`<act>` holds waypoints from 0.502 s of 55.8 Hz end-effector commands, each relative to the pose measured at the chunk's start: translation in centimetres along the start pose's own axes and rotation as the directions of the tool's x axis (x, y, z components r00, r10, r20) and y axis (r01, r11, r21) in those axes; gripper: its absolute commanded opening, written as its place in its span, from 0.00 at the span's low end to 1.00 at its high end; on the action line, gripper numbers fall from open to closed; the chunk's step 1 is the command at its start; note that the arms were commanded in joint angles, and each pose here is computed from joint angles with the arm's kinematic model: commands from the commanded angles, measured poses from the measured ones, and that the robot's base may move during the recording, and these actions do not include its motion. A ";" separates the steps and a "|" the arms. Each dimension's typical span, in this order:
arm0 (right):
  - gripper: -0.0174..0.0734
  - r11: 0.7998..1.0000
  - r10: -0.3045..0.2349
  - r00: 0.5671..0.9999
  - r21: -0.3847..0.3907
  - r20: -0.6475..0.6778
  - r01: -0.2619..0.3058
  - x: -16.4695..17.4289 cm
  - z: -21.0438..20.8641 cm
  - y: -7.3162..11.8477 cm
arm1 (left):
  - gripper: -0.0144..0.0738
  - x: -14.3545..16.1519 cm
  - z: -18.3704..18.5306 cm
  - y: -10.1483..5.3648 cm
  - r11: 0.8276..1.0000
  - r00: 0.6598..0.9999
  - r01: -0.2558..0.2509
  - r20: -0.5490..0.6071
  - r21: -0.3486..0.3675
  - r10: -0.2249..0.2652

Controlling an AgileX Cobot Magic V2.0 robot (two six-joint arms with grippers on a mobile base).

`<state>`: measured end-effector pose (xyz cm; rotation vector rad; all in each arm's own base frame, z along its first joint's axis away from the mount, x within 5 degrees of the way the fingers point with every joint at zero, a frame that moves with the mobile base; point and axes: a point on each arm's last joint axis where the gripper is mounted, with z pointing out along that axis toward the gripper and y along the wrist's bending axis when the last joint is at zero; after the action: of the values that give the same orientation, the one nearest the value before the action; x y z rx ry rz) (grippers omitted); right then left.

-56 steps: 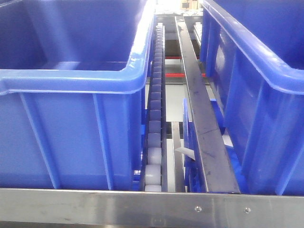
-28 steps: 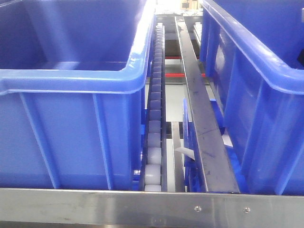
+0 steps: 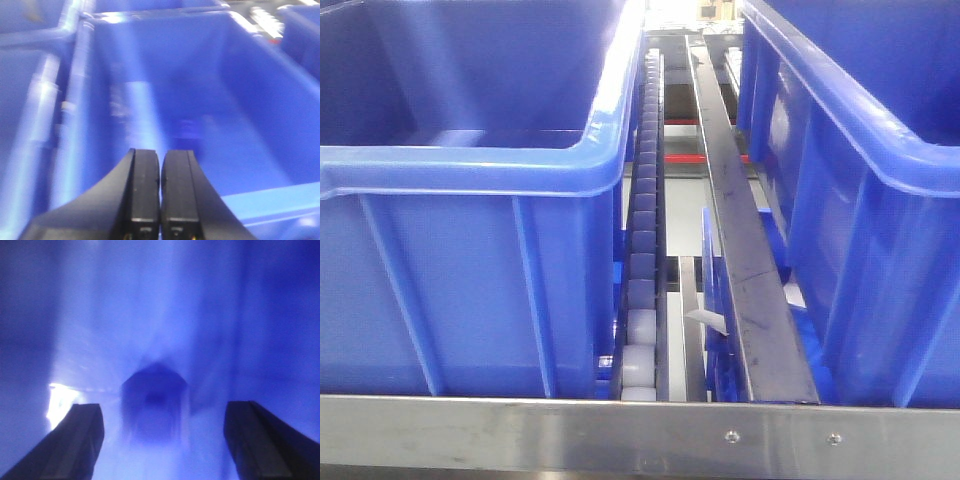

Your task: Pick and sort blue part to right shelf

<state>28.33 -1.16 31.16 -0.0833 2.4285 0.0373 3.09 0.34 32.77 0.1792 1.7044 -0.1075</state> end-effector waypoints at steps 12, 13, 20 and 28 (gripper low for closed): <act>0.83 0.999 -0.045 0.962 0.033 0.269 0.037 4.2 -8.9 1.4 | 0.30 -0.2 -1.9 0.7 0.999 0.994 0.005 0.106 -0.049 0.000; 0.81 0.999 -0.045 0.962 0.033 0.269 0.037 4.8 -9.1 1.5 | 0.30 0.0 -1.9 0.7 0.999 0.995 0.007 0.102 -0.049 -0.002; 0.59 0.999 -0.038 0.938 0.028 0.345 0.031 8.7 -11.6 2.2 | 0.30 0.7 -1.3 0.6 0.999 0.997 0.017 0.079 -0.040 -0.014; 0.30 0.999 -0.046 0.900 0.036 0.434 0.034 12.6 -13.5 2.8 | 0.30 0.8 -1.1 0.5 0.999 0.996 0.015 0.092 -0.035 -0.012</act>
<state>11.67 0.22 32.25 -0.1077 2.1196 0.0128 1.92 1.29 30.62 0.1270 1.7235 -0.0650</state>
